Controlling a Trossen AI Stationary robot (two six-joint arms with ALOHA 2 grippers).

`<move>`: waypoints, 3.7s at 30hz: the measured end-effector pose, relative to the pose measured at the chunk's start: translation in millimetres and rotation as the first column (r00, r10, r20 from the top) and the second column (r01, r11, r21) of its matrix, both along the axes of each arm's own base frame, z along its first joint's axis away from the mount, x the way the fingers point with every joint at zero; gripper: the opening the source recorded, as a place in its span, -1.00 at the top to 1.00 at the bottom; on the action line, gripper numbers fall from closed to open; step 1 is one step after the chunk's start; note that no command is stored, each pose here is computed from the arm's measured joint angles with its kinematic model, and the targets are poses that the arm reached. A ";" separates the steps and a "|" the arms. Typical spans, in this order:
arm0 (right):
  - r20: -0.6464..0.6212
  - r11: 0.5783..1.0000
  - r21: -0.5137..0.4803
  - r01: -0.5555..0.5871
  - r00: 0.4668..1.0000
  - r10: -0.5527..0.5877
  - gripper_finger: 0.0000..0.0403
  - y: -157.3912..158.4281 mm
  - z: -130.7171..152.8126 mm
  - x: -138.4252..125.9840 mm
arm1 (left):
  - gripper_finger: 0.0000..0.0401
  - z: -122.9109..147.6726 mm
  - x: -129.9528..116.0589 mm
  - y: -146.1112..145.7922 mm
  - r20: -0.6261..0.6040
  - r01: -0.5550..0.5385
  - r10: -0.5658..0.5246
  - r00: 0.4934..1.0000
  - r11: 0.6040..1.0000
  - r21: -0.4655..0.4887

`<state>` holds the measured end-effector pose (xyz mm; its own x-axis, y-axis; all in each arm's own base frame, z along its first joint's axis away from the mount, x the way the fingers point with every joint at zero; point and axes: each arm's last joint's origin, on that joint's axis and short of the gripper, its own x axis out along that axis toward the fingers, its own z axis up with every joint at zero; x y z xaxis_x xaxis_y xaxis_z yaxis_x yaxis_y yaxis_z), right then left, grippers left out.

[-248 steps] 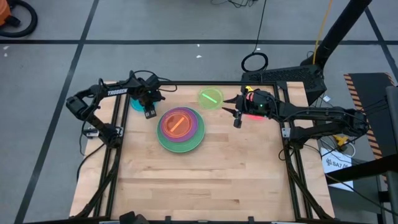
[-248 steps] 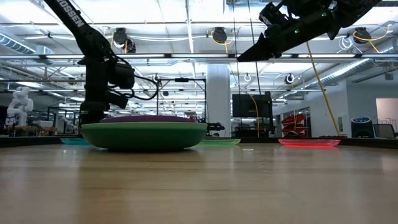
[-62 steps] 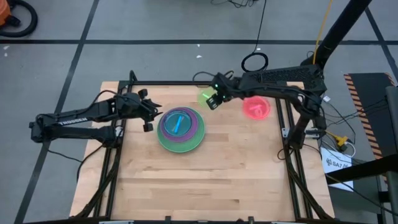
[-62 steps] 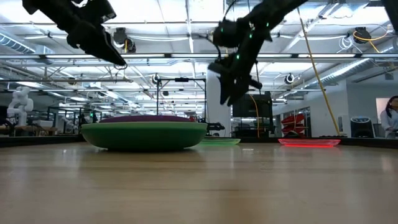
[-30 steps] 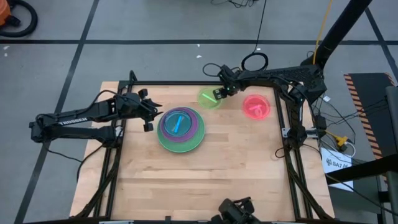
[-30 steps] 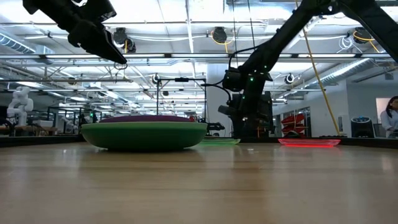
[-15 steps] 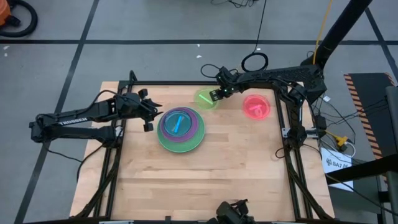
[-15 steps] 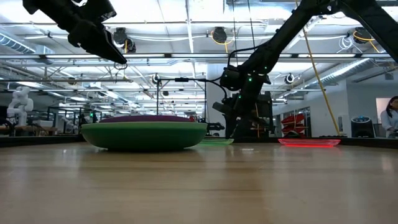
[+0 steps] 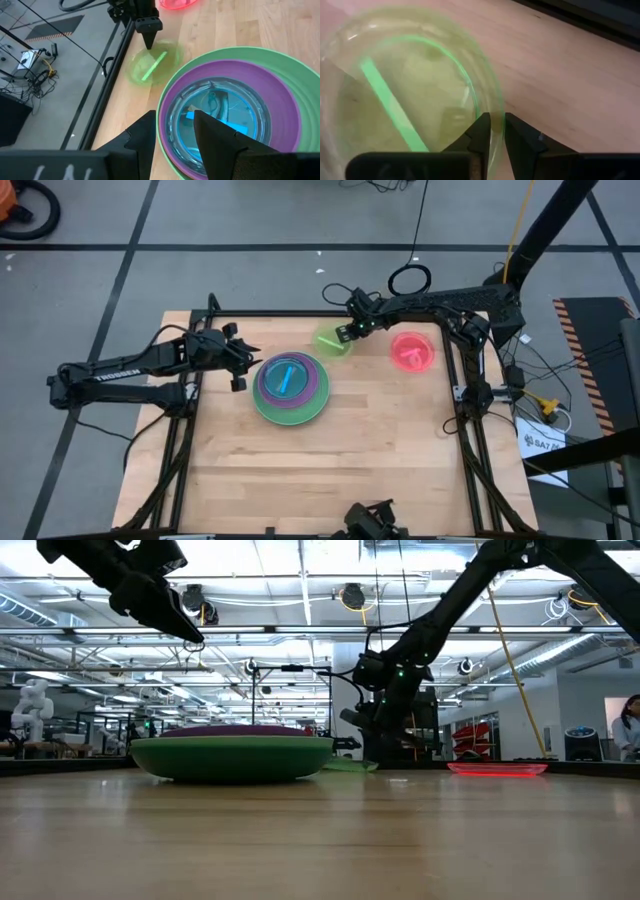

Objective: Stack plastic plates
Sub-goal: Stack the transparent green plate on top of the transparent blue plate, then stack the transparent pink plate on top of the transparent green plate

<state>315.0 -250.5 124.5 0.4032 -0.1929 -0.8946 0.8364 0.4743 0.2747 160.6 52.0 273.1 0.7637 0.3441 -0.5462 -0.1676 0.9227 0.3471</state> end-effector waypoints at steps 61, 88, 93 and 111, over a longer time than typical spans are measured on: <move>0.324 0.941 -0.282 -0.186 0.905 0.275 1.00 121.1 70.6 82.6 | 0.30 10.7 5.9 1.8 0.119 0.002 -0.007 0.993 0.999 0.044; 0.314 0.930 -0.235 -0.284 0.883 0.349 0.37 129.2 78.9 76.7 | 0.30 -3.6 18.7 2.0 0.053 0.075 -0.071 0.996 0.995 -0.067; 0.190 0.892 -0.322 -0.318 0.901 0.390 0.43 143.1 108.0 57.8 | 0.30 -29.9 46.5 10.0 -0.049 0.068 -0.074 0.996 0.991 -0.117; -0.041 0.781 -0.510 -0.360 0.918 0.396 0.54 206.5 163.0 16.8 | 0.30 -109.1 87.9 22.4 -0.323 -0.030 -0.054 0.945 0.968 -0.250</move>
<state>331.7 -43.9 287.5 0.5909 -0.4231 -0.6868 0.5502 0.8341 -0.0404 248.4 74.4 164.0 0.5333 0.1573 -0.8312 -0.0732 0.9875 0.1399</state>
